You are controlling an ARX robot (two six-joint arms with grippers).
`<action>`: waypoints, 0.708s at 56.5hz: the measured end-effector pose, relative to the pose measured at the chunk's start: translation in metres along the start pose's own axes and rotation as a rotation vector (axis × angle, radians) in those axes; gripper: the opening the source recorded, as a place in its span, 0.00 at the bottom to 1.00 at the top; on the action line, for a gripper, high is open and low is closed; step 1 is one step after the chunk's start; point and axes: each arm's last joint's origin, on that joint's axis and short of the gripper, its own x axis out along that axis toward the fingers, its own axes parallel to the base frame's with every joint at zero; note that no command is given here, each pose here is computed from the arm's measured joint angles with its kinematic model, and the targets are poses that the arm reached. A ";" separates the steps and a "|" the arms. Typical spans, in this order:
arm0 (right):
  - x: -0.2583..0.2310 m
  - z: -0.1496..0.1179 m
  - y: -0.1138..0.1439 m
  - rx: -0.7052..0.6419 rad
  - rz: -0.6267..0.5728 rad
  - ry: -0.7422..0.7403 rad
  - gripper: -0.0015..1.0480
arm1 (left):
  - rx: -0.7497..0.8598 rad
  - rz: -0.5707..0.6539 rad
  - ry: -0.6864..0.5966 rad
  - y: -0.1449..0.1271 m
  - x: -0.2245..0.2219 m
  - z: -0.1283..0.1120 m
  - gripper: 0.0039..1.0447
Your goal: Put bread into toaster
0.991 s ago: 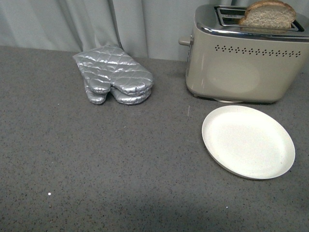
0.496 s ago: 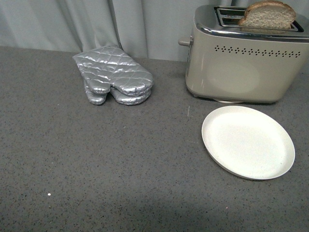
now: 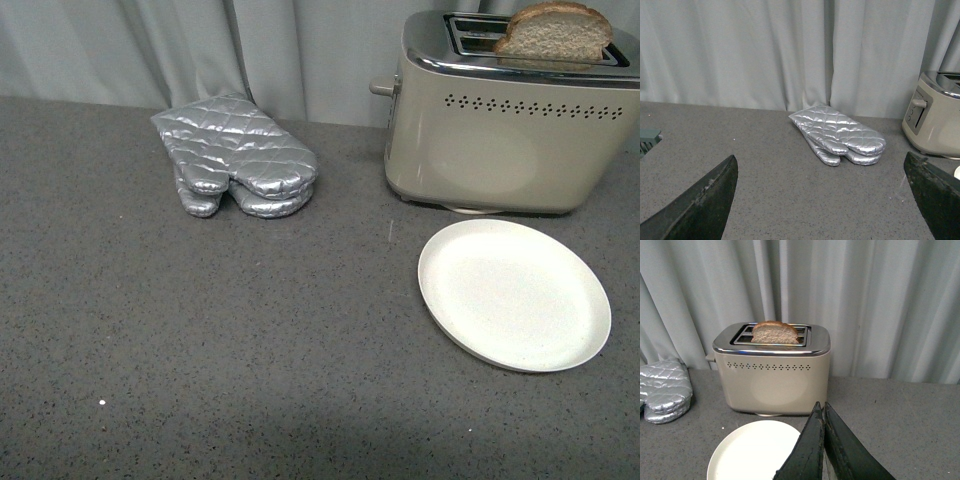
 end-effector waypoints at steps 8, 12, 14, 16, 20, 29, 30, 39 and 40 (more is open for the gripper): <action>-0.002 0.000 0.000 0.000 0.000 0.000 0.01 | 0.000 0.000 0.000 0.000 0.000 0.000 0.94; -0.003 0.000 0.000 0.000 0.000 0.000 0.01 | 0.000 0.000 0.000 0.000 0.000 0.000 0.94; -0.004 0.000 0.000 0.000 0.000 0.000 0.01 | 0.000 0.000 0.000 0.000 0.000 0.000 0.94; -0.005 0.000 0.000 -0.001 0.000 0.000 0.03 | 0.000 0.000 0.000 0.000 0.000 0.000 0.94; -0.005 0.000 0.000 -0.002 0.000 -0.003 0.15 | 0.000 0.000 0.000 0.000 0.000 0.000 0.94; -0.005 0.000 0.000 -0.002 0.000 -0.003 0.40 | 0.000 0.000 0.000 0.000 0.000 0.000 0.94; -0.005 0.000 0.000 0.002 0.000 -0.002 0.43 | 0.000 0.000 0.000 0.000 0.000 0.000 0.94; -0.015 -0.003 0.000 0.000 0.002 0.002 0.12 | 0.000 0.000 0.000 0.000 0.000 0.000 0.94; -0.015 -0.003 0.000 0.000 0.003 0.004 0.08 | 0.000 0.000 0.000 0.000 0.000 0.000 0.94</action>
